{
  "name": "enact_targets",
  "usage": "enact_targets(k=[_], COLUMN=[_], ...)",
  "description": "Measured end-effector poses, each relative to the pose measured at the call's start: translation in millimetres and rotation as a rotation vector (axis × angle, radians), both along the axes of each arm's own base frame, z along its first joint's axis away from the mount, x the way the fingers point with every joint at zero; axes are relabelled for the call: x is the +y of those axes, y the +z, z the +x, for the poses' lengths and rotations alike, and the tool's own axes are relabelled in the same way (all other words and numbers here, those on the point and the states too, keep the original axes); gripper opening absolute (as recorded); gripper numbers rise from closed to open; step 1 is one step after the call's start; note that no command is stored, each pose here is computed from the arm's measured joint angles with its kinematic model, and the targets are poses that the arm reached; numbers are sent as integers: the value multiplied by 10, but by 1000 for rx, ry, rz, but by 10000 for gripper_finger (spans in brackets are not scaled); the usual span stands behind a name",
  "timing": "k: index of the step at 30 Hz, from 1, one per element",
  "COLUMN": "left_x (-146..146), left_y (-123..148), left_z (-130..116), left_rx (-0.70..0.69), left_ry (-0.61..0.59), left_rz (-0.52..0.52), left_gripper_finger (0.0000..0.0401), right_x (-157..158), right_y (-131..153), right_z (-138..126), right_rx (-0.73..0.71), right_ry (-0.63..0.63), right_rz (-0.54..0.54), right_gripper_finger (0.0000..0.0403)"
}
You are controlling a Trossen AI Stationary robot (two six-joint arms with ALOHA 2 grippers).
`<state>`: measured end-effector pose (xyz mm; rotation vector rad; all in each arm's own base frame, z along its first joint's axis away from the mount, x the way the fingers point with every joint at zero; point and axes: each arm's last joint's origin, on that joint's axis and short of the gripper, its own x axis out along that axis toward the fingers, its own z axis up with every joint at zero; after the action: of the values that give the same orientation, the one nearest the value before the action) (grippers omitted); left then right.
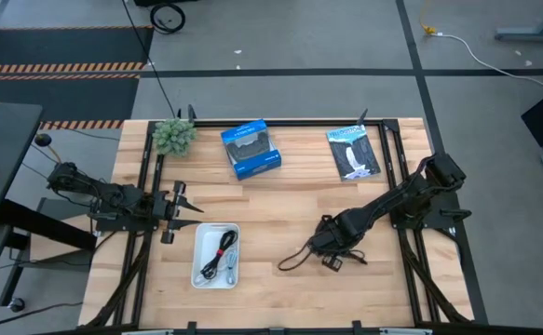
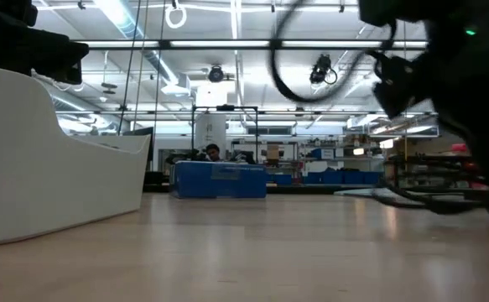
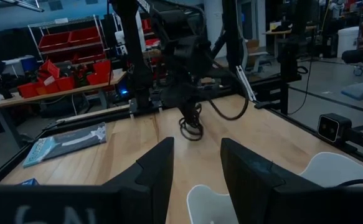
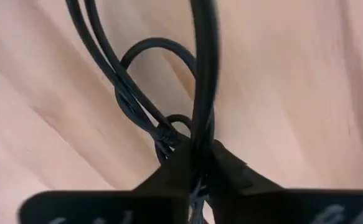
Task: Pick and place USB-C Cables
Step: Put the black charger cable into the white bin
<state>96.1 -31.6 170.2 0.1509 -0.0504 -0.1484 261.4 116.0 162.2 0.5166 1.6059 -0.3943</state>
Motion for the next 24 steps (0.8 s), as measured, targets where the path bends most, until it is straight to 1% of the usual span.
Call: enact_targets(k=[3, 6, 8, 9, 12, 15, 17, 21, 22, 24], left_x=[0, 0, 0, 0, 0, 0, 0, 0, 0, 0], left_y=[0, -1, 0, -1, 0, -1, 0, 0, 0, -2], left_z=[0, 0, 0, 0, 0, 0, 0, 0, 0, 0], left_rx=[0, 0, 0, 0, 0, 0, 0, 0, 0, 2], left_ry=[0, 0, 0, 0, 0, 0, 0, 0, 0, 0], left_rz=[0, 0, 0, 0, 0, 0, 0, 0, 0, 1], left_gripper_finger=[142, 142, 142, 142, 142, 142, 142, 142, 142, 142], right_x=[-19, -17, 3, 19, 107, 209, 244, 269, 273, 281], right_y=[130, 325, 480, 552, 796, 994, 1096, 1237, 1229, 1207], right_z=[128, 289, 404, 468, 683, 856, 944, 1102, 1138, 1264], right_rx=[-70, -179, -278, -340, -587, -841, -980, -1184, -1204, -1292], right_ry=[20, 51, 97, 130, 268, 397, 487, 669, 713, 760], right_rz=[-15, -47, -84, -98, -157, -248, -323, -478, -515, -578], right_gripper_finger=[17, 16, 16, 16, 18, 18, 18, 21, 21, 22])
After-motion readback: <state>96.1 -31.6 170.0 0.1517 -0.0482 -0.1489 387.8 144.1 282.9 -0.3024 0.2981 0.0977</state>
